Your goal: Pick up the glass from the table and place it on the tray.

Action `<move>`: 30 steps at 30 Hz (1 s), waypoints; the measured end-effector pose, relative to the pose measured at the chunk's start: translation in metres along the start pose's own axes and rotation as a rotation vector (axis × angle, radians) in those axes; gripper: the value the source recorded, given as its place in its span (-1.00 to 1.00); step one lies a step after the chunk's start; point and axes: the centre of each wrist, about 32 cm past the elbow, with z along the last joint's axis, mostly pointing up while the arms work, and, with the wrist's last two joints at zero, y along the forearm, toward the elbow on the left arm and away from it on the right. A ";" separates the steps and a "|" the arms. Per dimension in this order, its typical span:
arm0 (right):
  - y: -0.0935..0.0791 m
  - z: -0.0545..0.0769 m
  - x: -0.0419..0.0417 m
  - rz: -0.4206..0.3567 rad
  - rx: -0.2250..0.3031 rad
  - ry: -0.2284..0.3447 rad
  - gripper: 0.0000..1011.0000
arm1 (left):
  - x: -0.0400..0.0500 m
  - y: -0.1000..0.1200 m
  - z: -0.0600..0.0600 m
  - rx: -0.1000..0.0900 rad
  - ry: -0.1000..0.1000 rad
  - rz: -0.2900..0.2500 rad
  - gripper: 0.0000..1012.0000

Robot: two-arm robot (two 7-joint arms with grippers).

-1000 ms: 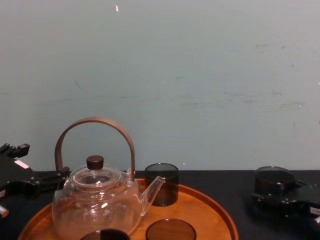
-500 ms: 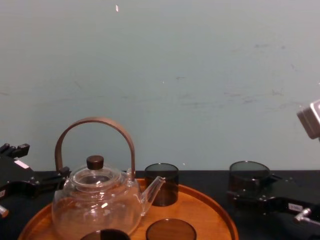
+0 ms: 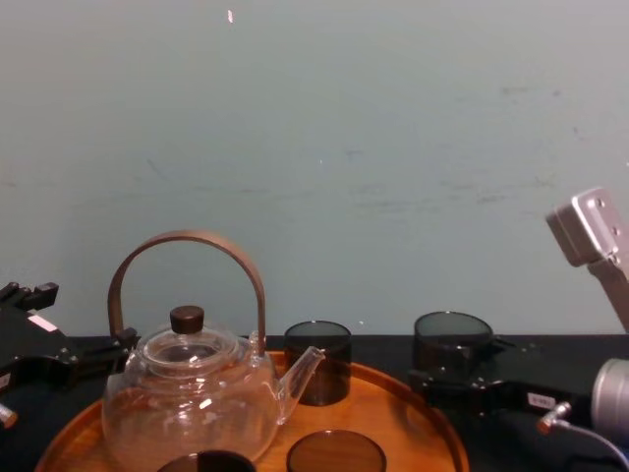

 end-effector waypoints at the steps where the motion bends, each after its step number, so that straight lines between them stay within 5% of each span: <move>1: 0.002 0.001 -0.0010 0.006 0.003 0.001 0.81 | 0.0000 0.000 0.000 0.000 0.000 0.000 0.99; 30: 0.027 0.001 -0.0213 0.083 0.005 -0.002 0.81 | 0.0000 0.000 0.000 0.000 0.000 0.000 0.99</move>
